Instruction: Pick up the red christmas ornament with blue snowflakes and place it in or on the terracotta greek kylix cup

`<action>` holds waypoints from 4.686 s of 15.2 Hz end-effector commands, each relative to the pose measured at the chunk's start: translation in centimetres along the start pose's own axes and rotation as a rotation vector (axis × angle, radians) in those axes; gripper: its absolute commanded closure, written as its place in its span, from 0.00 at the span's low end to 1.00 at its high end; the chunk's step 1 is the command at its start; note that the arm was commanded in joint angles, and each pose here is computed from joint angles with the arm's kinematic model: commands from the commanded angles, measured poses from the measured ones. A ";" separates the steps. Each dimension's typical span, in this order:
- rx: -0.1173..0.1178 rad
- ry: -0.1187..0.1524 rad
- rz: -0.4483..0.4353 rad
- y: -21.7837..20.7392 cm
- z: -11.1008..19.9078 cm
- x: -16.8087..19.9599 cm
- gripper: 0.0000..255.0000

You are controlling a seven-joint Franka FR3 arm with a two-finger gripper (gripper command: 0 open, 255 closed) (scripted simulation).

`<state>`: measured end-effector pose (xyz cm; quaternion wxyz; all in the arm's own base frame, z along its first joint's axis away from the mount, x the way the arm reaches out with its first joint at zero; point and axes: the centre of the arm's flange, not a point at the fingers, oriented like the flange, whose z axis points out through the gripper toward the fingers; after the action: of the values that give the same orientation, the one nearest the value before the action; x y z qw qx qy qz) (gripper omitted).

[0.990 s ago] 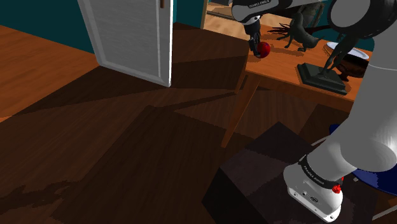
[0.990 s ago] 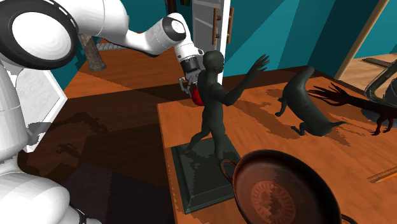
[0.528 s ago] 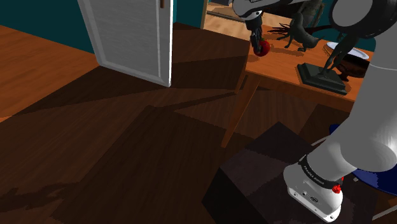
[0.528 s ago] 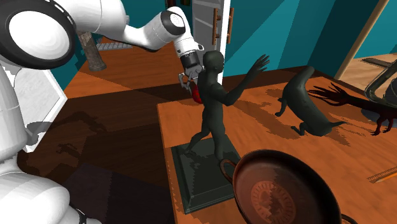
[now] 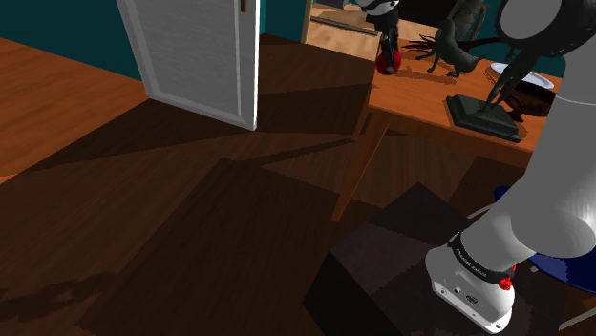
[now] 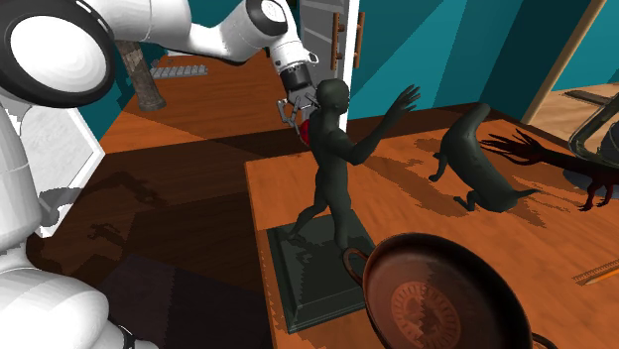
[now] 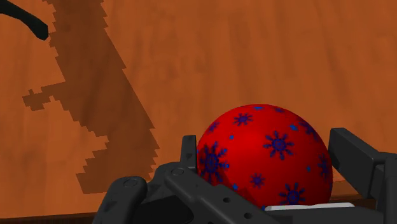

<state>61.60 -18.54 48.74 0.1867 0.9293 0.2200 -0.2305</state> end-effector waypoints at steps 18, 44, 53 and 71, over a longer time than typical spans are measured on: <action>0.000 0.000 0.000 2.4 -8.3 -5.3 1.00; 0.000 0.000 0.000 5.5 8.4 -31.9 1.00; 0.000 0.000 0.000 6.5 15.0 -41.8 1.00; 0.000 0.000 0.000 5.1 21.4 -40.1 1.00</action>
<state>25.30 -45.49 56.45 0.2160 0.9297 0.2129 -0.2088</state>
